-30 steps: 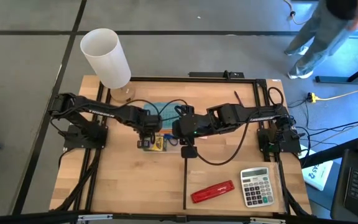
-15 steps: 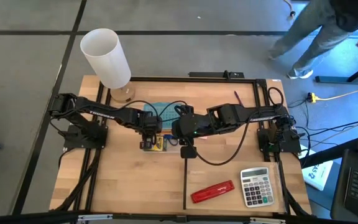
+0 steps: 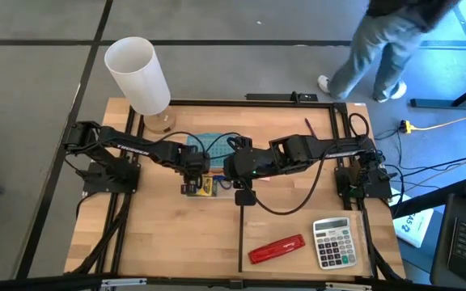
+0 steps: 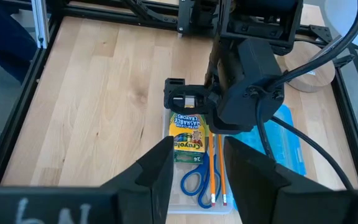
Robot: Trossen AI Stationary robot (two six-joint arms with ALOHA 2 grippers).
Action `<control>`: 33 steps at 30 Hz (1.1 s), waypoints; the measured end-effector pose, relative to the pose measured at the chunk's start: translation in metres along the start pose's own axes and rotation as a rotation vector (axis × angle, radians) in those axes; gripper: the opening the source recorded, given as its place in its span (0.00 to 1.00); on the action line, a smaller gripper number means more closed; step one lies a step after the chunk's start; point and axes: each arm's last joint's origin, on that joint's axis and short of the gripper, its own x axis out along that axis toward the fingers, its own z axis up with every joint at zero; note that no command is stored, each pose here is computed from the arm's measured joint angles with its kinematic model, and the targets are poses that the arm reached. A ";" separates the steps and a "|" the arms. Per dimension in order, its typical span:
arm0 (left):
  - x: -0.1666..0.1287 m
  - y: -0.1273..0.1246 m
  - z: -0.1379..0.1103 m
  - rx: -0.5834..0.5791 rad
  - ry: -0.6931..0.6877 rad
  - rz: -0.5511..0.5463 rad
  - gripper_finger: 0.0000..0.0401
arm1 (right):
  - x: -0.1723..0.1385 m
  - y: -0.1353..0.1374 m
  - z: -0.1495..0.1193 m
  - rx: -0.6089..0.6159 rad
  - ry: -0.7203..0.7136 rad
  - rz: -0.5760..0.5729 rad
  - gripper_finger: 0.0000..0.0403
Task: Pack school essentials
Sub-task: Put the orange pencil into the blue supply box, then put the violet pen into the blue supply box
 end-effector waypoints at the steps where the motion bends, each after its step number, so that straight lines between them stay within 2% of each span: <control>1: 0.000 0.000 0.000 0.000 -0.004 0.000 0.10 | 0.000 0.000 0.000 0.000 0.000 0.000 0.35; 12: 0.000 0.000 0.006 -0.050 -0.057 -0.003 0.26 | 0.000 0.000 0.000 0.000 0.000 0.000 0.35; 18: -0.010 0.000 0.010 -0.125 -0.024 -0.014 0.26 | 0.000 0.000 0.001 -0.001 -0.008 0.000 0.35; 23: -0.025 0.001 0.023 -0.128 -0.049 -0.016 0.27 | 0.000 0.000 0.004 0.010 -0.041 0.005 0.35; 28: -0.038 -0.001 0.035 -0.122 -0.095 -0.024 0.27 | 0.000 0.001 0.005 0.142 -0.048 0.055 0.35; 33: -0.041 -0.007 0.037 -0.097 -0.100 -0.032 0.27 | -0.006 -0.006 -0.011 0.272 0.112 0.021 0.35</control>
